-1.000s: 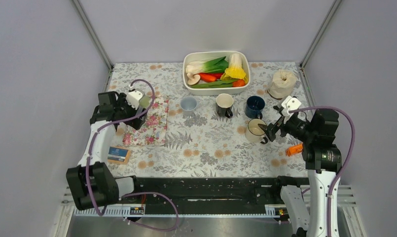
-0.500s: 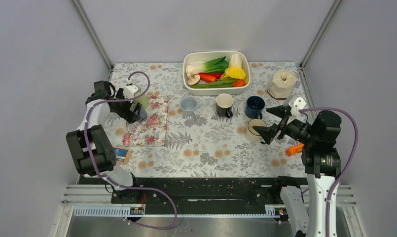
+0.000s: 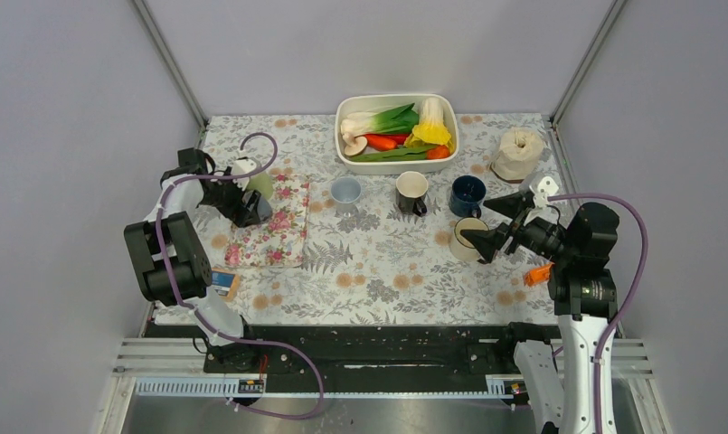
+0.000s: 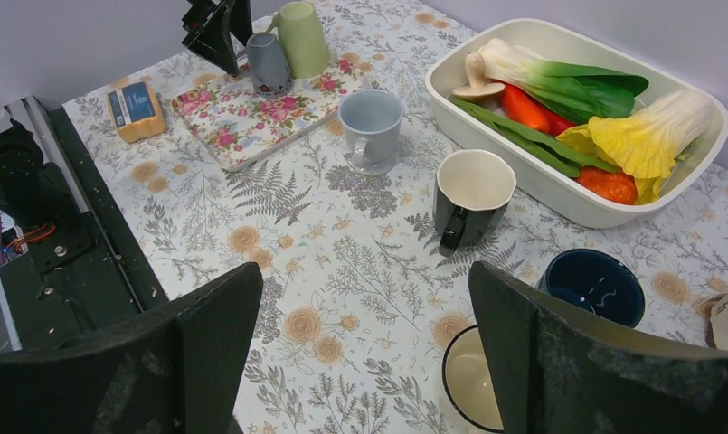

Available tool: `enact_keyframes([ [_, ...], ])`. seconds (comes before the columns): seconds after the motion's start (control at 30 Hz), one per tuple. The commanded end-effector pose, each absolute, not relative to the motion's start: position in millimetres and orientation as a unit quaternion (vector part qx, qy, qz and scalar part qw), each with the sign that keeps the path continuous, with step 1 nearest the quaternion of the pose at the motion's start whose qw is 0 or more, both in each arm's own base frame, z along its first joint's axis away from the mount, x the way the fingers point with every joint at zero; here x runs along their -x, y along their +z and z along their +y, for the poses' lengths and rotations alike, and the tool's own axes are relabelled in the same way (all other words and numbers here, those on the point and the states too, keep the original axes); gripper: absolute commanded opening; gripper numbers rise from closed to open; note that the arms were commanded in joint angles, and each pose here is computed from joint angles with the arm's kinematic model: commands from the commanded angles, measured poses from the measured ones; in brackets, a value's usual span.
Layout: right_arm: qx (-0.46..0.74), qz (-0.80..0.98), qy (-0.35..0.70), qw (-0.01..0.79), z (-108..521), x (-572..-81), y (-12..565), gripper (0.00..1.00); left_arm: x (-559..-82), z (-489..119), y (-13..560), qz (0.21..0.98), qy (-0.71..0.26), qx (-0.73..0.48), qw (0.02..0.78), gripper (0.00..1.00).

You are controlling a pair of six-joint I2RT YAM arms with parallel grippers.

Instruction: Turn the mug right side up

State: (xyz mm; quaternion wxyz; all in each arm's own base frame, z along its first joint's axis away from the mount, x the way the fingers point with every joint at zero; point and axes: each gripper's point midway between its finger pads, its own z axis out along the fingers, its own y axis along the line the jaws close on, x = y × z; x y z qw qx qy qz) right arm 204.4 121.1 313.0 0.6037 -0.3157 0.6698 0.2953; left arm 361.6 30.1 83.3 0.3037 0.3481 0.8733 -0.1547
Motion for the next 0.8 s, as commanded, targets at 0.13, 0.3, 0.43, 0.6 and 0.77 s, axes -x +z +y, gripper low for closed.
enact_keyframes([
  [0.13,0.316,0.652,0.311,0.615,126,-205,322,0.93,-355,18,95,0.856,-0.184,-0.363,0.319,0.75],
  [0.3,0.316,0.651,0.314,0.615,126,-204,322,0.92,-360,22,91,0.868,-0.180,-0.344,0.309,0.62],
  [0.43,0.319,0.649,0.315,0.615,127,-203,322,0.92,-369,30,86,0.878,-0.162,-0.325,0.311,0.53],
  [0.6,0.324,0.646,0.320,0.613,129,-201,322,0.92,-378,40,84,0.886,-0.132,-0.309,0.320,0.46],
  [0.77,0.325,0.645,0.323,0.612,130,-200,322,0.92,-384,46,84,0.892,-0.115,-0.294,0.324,0.37],
])
